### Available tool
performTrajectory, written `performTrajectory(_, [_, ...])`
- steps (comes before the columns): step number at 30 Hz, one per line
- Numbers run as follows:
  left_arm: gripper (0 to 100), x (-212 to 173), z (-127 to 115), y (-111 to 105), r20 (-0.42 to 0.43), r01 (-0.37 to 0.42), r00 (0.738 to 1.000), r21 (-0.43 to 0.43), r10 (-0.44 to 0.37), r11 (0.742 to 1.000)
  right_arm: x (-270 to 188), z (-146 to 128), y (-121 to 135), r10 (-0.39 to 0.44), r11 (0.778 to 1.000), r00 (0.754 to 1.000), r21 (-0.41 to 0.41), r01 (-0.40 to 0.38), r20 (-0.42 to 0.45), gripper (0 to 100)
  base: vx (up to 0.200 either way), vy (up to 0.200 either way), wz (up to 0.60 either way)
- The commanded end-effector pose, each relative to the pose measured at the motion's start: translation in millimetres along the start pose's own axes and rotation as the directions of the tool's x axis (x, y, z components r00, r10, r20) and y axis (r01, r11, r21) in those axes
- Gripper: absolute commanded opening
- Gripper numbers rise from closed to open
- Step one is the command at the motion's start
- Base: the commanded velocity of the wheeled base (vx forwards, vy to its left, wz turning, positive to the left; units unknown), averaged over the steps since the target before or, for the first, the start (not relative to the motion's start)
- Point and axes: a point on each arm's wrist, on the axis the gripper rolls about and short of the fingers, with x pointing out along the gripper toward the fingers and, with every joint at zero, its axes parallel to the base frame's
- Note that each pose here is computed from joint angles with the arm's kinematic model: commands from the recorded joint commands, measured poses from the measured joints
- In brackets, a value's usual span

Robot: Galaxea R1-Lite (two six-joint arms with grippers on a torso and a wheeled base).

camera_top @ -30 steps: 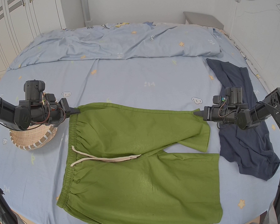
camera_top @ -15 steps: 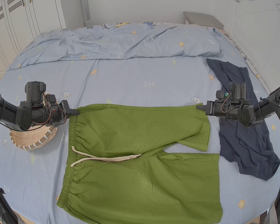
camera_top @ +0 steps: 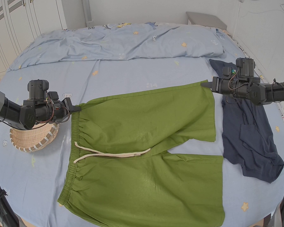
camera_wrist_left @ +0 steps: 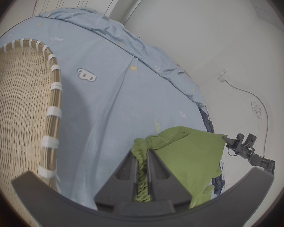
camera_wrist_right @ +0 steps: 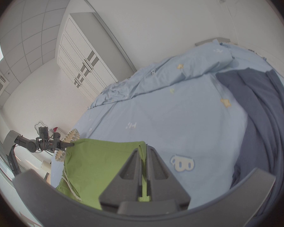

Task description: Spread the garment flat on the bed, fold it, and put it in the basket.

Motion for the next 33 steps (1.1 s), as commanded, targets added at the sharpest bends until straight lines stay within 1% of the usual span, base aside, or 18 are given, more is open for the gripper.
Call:
performTrajectory(1, [0, 11, 0, 6, -0.005, -0.005, 1.0, -0.003, 0.005, 1.0, 4, 10, 7, 0.007, 1.0, 1.0, -0.023, -0.007, 0.031, 0, 0.0, 0.0, 0.0])
performTrajectory(5, [0, 11, 9, 8, 0.021, -0.004, 1.0, 0.001, 0.004, 1.0, 16, 12, 0, -0.009, 1.0, 1.0, -0.02, 0.01, 0.027, 0, 0.0, 0.0, 0.0])
performTrajectory(11, [0, 15, 12, 13, 0.029, -0.008, 1.0, 0.0, 0.008, 1.0, 28, 8, -9, -0.028, 0.999, 0.999, -0.018, 0.028, 0.027, 0, 0.0, 0.0, 0.0])
performTrajectory(16, [0, 19, 15, 17, 0.036, -0.014, 0.999, -0.001, 0.014, 1.0, 30, 7, -15, -0.034, 0.999, 0.999, -0.017, 0.035, 0.032, 0, 0.0, 0.0, 0.0])
performTrajectory(24, [0, 22, 16, 20, 0.042, -0.025, 0.999, -0.001, 0.025, 1.0, 29, 14, -19, -0.042, 0.999, 0.998, -0.023, 0.043, 0.055, 0, 0.0, 0.0, 0.0])
performTrajectory(33, [0, 25, 16, 21, 0.042, -0.026, 0.999, -0.001, 0.026, 1.0, 31, 12, -23, -0.047, 0.999, 0.998, -0.02, 0.048, 0.052, 0, 0.0, 0.0, 0.0])
